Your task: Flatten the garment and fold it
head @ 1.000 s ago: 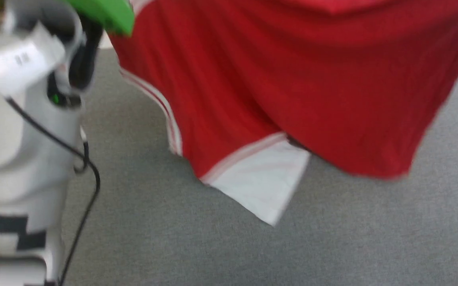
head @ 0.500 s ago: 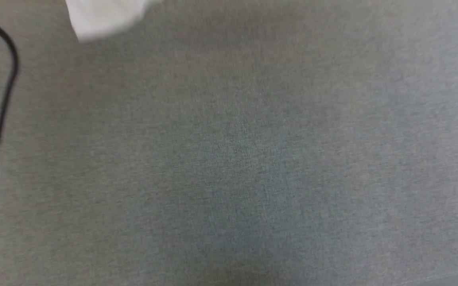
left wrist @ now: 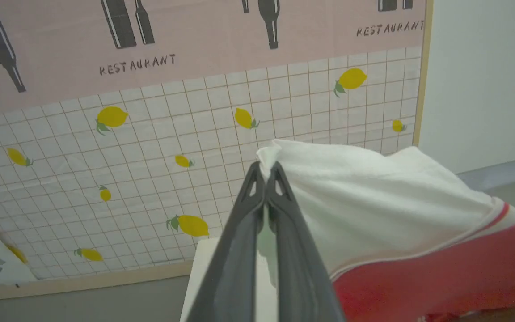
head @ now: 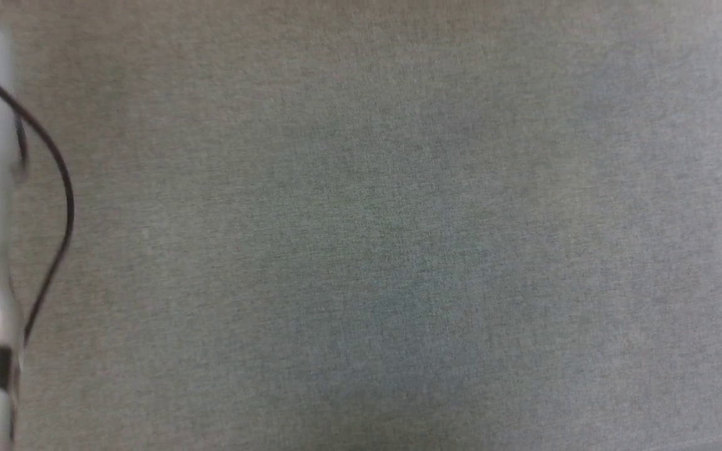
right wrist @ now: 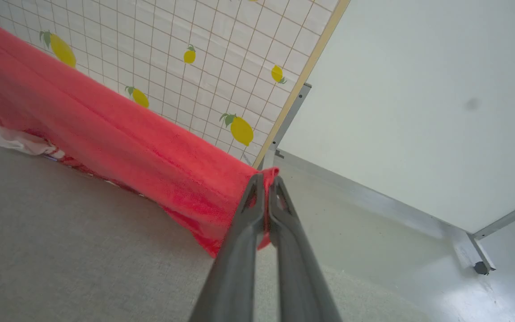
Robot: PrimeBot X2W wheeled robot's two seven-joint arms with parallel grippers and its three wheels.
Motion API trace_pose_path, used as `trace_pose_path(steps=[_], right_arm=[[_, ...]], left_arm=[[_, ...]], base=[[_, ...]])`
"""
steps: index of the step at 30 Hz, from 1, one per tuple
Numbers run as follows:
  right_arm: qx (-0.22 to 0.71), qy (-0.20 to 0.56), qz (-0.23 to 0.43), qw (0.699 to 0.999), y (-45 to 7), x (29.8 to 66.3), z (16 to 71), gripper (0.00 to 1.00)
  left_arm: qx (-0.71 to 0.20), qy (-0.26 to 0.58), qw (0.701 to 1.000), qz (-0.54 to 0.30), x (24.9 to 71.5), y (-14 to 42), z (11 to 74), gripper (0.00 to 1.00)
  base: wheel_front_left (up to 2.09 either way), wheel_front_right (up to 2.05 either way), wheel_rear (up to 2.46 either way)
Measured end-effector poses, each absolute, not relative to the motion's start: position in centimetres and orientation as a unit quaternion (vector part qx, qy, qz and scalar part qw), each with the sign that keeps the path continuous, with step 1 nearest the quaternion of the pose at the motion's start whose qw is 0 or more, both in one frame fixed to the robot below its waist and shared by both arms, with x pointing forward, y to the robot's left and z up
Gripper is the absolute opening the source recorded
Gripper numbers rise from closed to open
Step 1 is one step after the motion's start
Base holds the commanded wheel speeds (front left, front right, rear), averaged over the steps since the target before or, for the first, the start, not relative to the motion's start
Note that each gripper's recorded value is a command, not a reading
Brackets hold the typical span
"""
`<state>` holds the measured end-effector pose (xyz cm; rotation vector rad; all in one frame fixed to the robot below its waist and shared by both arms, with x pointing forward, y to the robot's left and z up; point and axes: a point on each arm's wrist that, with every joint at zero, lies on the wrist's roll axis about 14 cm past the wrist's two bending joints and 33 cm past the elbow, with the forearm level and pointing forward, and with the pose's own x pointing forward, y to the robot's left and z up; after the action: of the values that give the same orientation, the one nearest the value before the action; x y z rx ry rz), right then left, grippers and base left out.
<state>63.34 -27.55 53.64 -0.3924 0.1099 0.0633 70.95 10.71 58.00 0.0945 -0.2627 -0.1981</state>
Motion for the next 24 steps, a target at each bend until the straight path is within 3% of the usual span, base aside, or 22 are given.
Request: trace_pose_path(steps=[5, 10, 24], right_arm=[[-0.155, 0.107, 0.061, 0.98, -26.1, 59.6, 49.5, 0.0], [-0.121, 0.154, 0.077, 0.978, -25.5, 54.8, 46.7, 0.0], [-0.06, 0.217, 0.053, 0.973, -26.5, 44.3, 43.5, 0.0]], left_arm=[[0.059, 0.045, 0.992, -0.098, 66.6, 13.3, 48.2, 0.0], [0.044, 0.207, 0.971, -0.107, 58.4, 14.6, 40.7, 0.0], [-0.035, 0.395, 0.908, -0.134, 40.6, 14.6, 38.3, 0.0]], base=[[0.0, 0.0, 0.0], [0.0, 0.0, 0.0], [0.0, 0.0, 0.0]])
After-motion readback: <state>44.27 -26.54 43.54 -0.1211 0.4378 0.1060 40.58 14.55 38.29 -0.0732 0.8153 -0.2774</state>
